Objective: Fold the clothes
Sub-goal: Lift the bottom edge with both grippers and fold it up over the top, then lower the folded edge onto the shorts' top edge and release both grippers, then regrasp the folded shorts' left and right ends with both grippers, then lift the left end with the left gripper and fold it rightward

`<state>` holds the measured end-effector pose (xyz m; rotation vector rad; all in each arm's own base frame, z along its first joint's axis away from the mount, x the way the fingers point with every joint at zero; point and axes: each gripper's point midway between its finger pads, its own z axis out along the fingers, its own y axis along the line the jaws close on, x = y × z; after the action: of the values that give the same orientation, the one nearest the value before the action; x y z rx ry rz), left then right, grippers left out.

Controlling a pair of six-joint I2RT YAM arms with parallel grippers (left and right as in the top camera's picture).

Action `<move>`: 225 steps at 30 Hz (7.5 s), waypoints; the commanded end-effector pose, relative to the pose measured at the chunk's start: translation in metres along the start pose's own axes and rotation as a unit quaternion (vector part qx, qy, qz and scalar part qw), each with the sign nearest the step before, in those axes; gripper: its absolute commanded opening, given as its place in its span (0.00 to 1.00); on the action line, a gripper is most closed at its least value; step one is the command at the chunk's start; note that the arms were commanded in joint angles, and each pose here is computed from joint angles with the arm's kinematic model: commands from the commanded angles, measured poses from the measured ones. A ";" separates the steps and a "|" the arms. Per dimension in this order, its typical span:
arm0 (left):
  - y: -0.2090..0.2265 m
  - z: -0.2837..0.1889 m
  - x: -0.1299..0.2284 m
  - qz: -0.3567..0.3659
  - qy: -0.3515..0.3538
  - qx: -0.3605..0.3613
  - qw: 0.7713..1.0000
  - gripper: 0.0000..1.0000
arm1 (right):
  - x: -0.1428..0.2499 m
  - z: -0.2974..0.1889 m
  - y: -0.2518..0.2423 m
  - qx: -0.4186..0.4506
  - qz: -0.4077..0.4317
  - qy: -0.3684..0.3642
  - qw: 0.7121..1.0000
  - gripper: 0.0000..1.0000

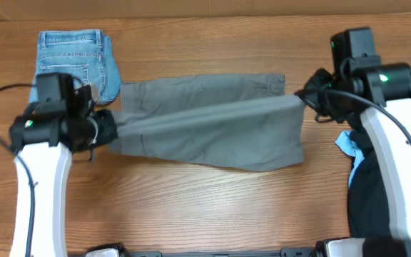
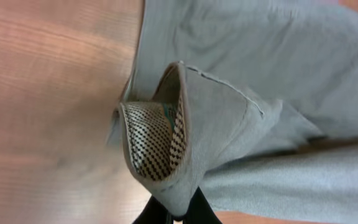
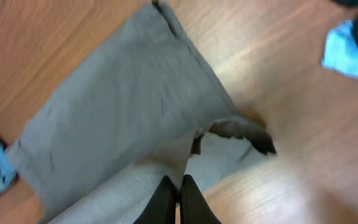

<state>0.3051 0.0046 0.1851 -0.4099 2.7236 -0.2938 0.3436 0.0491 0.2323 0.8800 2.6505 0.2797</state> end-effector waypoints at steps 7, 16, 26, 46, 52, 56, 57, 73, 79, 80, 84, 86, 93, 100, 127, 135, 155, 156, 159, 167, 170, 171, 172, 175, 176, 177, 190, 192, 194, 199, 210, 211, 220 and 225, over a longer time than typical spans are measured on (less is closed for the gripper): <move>0.013 0.068 -0.063 0.009 -0.054 -0.046 0.997 0.04 | -0.080 0.047 0.007 0.018 0.030 -0.102 0.994 0.04; 0.010 0.119 -0.104 0.018 -0.098 -0.031 0.995 0.04 | -0.111 0.107 0.022 0.002 0.037 -0.118 0.992 0.04; 0.008 0.145 -0.093 0.024 -0.069 -0.035 0.997 0.48 | -0.115 0.125 0.018 0.015 0.003 -0.112 0.994 0.91; 0.039 0.165 0.014 0.019 0.146 -0.045 0.988 0.59 | 0.030 0.167 -0.074 0.071 -0.061 0.194 0.976 0.66; 0.037 0.170 0.019 0.043 0.158 -0.031 0.986 0.17 | 0.049 0.194 -0.091 0.073 -0.060 0.195 0.976 0.71; 0.037 0.170 0.018 0.046 0.157 -0.031 0.986 0.04 | 0.045 0.199 -0.085 0.058 -0.062 0.183 0.979 0.56; 0.038 0.169 0.016 0.045 0.155 -0.031 0.986 0.04 | 0.044 0.200 -0.082 0.051 -0.063 0.180 0.980 0.47; 0.048 0.138 -0.007 0.005 0.158 -0.013 0.987 0.04 | 0.056 0.133 -0.049 -0.050 -0.133 0.197 0.970 0.04; 0.048 0.138 -0.007 0.010 0.158 -0.013 0.987 0.04 | 0.083 0.105 -0.061 -0.030 -0.114 0.246 0.962 0.04; 0.048 0.138 -0.007 0.010 0.158 -0.014 0.987 0.04 | 0.090 0.105 -0.066 -0.022 -0.110 0.259 0.959 0.04; 0.048 0.138 -0.006 0.010 0.160 -0.014 0.987 0.04 | 0.116 0.113 -0.101 0.048 -0.073 0.294 0.952 0.28; 0.048 0.138 -0.006 0.010 0.160 -0.014 0.987 0.09 | 0.117 0.123 -0.112 0.069 -0.057 0.284 0.955 0.57; 0.048 0.138 -0.006 0.011 0.158 -0.013 0.987 0.50 | 0.043 0.158 -0.060 -0.056 -0.086 0.125 0.987 0.59; 0.042 0.138 -0.006 0.009 0.160 0.005 0.987 0.48 | -0.015 0.164 -0.008 -0.145 -0.100 -0.002 0.984 0.56; -0.076 0.153 -0.004 0.252 0.112 0.117 0.954 0.11 | -0.050 0.185 0.063 -0.270 -0.084 -0.050 0.958 0.18; -0.113 0.174 -0.008 0.340 0.066 0.082 0.935 0.05 | -0.026 0.142 0.048 -0.240 -0.146 -0.026 0.959 0.20; -0.148 0.177 -0.139 0.211 -0.123 0.068 0.967 0.05 | 0.071 0.179 0.006 -0.110 -0.197 0.102 0.969 0.20; -0.146 0.165 -0.151 0.205 -0.129 0.065 0.968 0.07 | 0.076 0.183 0.001 -0.101 -0.196 0.109 0.969 0.19; -0.133 0.144 -0.164 0.189 -0.118 0.052 0.973 0.13 | 0.085 0.189 -0.010 -0.087 -0.193 0.124 0.969 0.22; -0.063 0.121 -0.096 0.160 0.078 -0.011 0.984 0.40 | 0.079 0.190 -0.052 -0.006 -0.164 0.135 0.977 0.46; -0.043 0.123 -0.069 0.140 0.134 -0.025 0.981 0.44 | 0.085 0.193 -0.067 0.025 -0.157 0.148 0.976 0.37; -0.037 0.125 -0.062 0.135 0.148 -0.028 0.979 0.45 | 0.088 0.196 -0.072 0.038 -0.145 0.153 0.977 0.34; -0.032 0.128 -0.055 0.131 0.161 -0.031 0.978 0.44 | 0.091 0.197 -0.077 0.047 -0.138 0.159 0.976 0.32; -0.019 0.137 -0.036 0.121 0.190 -0.040 0.973 0.44 | 0.101 0.197 -0.093 0.080 -0.112 0.179 0.974 0.52; -0.014 0.139 -0.032 0.119 0.196 -0.046 0.972 0.46 | 0.103 0.197 -0.094 0.080 -0.112 0.183 0.973 0.63; -0.008 0.141 -0.029 0.116 0.201 -0.053 0.971 0.50 | 0.105 0.197 -0.095 0.079 -0.116 0.187 0.972 0.69; 0.016 0.142 -0.026 0.083 0.209 -0.056 0.973 0.69 | 0.127 0.193 -0.055 -0.072 -0.204 0.237 0.947 0.04; 0.016 0.142 -0.026 0.083 0.209 -0.056 0.973 0.69 | 0.113 0.196 -0.056 -0.067 -0.200 0.215 0.954 0.04; 0.016 0.141 -0.025 0.083 0.211 -0.056 0.972 0.71 | 0.088 0.198 -0.071 -0.016 -0.155 0.182 0.971 0.04; 0.015 0.139 -0.019 0.079 0.224 -0.051 0.970 0.72 | 0.043 0.183 -0.127 0.099 -0.047 0.128 0.986 0.04; -0.027 0.149 -0.018 0.065 0.213 0.064 0.973 0.89 | 0.038 0.158 -0.116 0.026 -0.052 0.139 0.989 0.63; -0.029 0.153 -0.015 0.067 0.213 0.069 0.972 0.89 | 0.035 0.152 -0.112 0.020 -0.054 0.128 0.990 0.63; -0.037 0.193 0.022 0.080 0.218 0.080 0.969 0.93 | 0.042 0.112 -0.081 -0.049 -0.073 0.111 0.990 0.48; -0.042 0.208 0.034 0.066 0.214 0.078 0.971 0.85 | 0.056 0.117 -0.073 -0.060 -0.097 0.125 0.986 0.44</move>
<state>0.3814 -0.0667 0.0126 -0.0666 3.0471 -0.5829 0.3048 0.0238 0.0878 0.6424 2.8843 0.4853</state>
